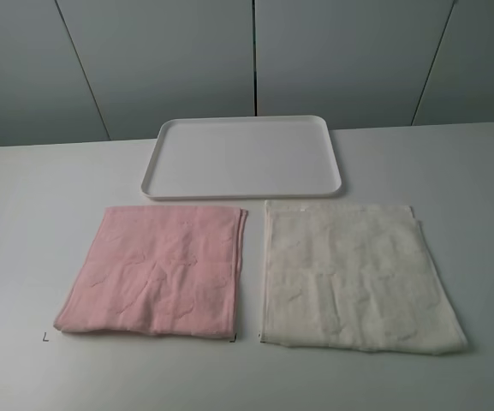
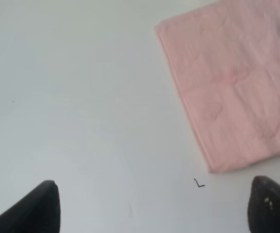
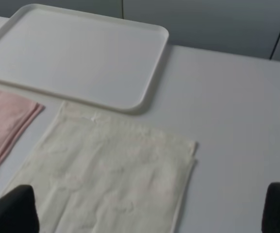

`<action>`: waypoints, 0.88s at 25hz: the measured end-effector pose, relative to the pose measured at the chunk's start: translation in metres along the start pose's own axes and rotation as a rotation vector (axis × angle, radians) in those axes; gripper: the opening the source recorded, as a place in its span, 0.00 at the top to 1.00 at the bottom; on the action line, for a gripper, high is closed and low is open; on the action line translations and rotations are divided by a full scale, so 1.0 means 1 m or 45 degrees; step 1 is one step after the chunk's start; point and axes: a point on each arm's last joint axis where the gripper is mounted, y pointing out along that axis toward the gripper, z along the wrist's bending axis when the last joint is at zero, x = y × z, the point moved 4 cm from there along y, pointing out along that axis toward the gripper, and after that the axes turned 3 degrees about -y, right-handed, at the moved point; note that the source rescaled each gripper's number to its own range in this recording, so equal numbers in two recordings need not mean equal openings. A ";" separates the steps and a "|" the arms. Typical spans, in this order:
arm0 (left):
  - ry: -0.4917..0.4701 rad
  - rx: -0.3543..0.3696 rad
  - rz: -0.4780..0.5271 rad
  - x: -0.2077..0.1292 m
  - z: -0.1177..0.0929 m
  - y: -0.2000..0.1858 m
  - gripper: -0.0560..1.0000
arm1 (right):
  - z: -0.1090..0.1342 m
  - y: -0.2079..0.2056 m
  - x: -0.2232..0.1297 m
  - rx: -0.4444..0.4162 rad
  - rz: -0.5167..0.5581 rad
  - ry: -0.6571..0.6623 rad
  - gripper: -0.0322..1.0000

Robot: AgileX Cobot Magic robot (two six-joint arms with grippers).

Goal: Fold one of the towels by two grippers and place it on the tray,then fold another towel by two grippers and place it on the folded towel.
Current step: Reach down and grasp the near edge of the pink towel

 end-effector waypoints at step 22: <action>1.130 -0.482 0.402 0.051 -0.002 0.163 0.01 | 0.061 0.130 0.047 0.604 0.299 -0.566 0.00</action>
